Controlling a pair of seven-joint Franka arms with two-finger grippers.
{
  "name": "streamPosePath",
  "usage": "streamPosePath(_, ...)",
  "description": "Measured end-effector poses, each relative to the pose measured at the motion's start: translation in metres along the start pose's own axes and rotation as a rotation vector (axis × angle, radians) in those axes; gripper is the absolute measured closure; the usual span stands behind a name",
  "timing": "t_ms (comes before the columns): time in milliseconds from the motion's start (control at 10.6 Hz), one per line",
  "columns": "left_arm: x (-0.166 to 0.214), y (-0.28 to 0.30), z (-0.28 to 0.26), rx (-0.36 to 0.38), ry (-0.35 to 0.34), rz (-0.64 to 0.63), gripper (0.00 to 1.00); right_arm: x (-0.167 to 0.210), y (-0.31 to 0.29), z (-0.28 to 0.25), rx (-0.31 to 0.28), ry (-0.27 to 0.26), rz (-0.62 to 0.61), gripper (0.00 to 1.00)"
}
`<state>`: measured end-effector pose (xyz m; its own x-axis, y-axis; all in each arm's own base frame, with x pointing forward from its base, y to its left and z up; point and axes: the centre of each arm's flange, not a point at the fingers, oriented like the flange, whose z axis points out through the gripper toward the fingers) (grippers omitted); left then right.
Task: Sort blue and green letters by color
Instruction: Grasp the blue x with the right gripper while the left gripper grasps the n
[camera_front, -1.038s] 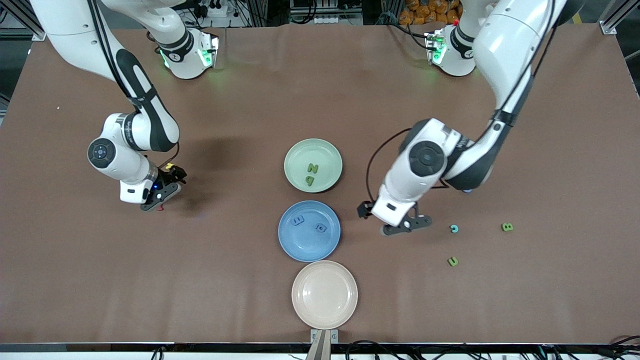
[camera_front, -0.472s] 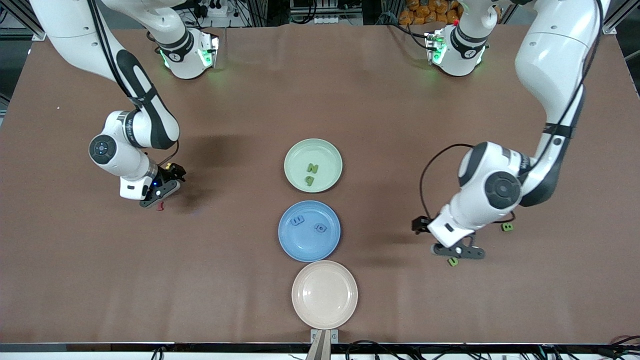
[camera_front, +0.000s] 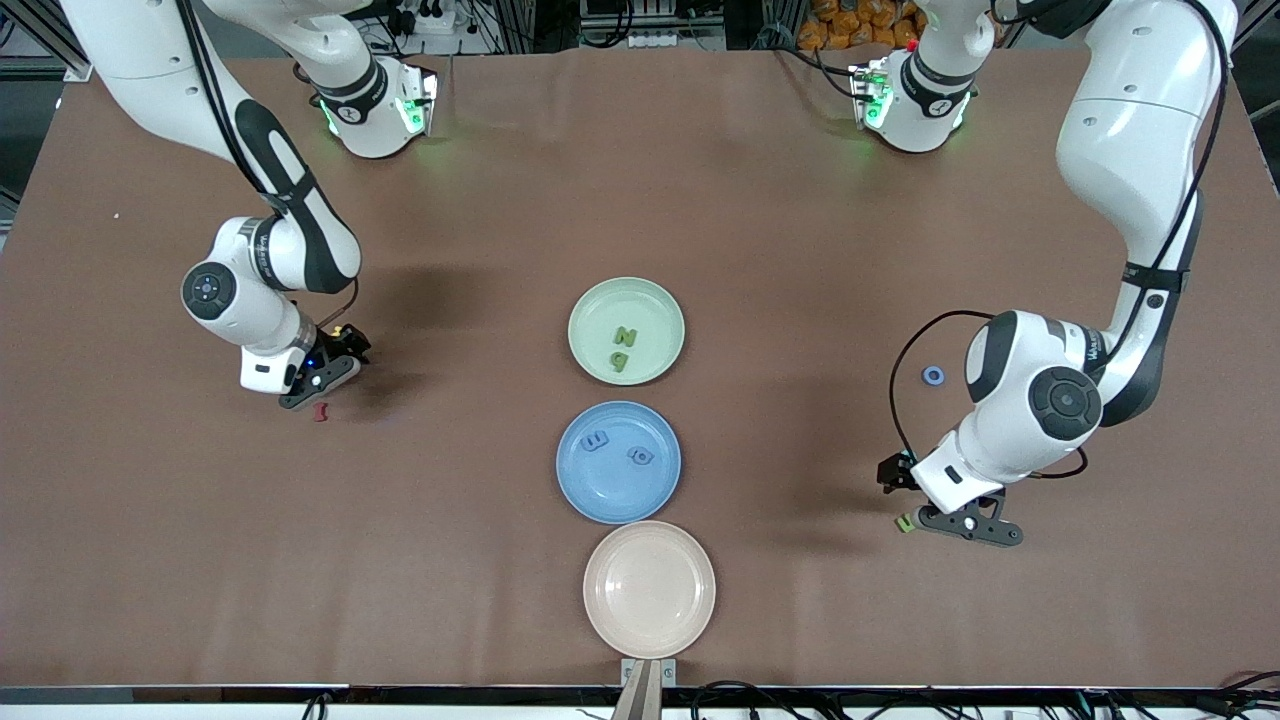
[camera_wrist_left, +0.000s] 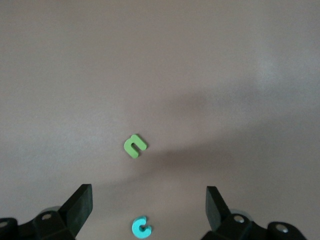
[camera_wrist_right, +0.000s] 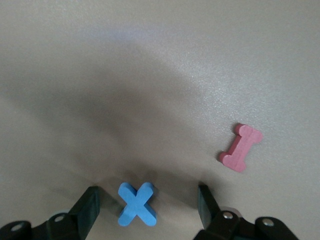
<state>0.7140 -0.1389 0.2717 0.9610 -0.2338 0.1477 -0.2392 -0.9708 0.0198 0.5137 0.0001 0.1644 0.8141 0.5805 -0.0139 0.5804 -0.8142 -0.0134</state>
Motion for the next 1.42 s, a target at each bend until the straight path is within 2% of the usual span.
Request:
streamPosePath(377, 0.004, 0.002, 0.001, -0.004, 0.024, 0.009, 0.0, -0.003, -0.002, 0.0, -0.014, 0.016, -0.001, 0.16)
streamPosePath(849, 0.011, -0.005, 0.006, -0.003, 0.044, -0.001, 0.04, -0.004, -0.003, -0.002, -0.015, 0.018, -0.001, 0.37)
streamPosePath(1038, 0.014, -0.007, 0.014, -0.001, 0.068, -0.005, 0.05, -0.003, -0.005, -0.001, -0.013, 0.018, -0.006, 0.53)
streamPosePath(1132, 0.016, -0.009, 0.02, 0.019, 0.073, -0.003, 0.11, -0.004, -0.006, -0.001, -0.014, 0.019, -0.007, 0.55)
streamPosePath(1321, 0.017, 0.0, 0.03, 0.063, 0.069, -0.125, 0.21, -0.003, -0.007, -0.001, -0.015, 0.019, -0.012, 0.57)
streamPosePath(1415, 0.016, 0.004, 0.034, 0.071, 0.067, -0.18, 0.22, -0.003, -0.008, -0.001, -0.015, 0.019, -0.015, 0.63)
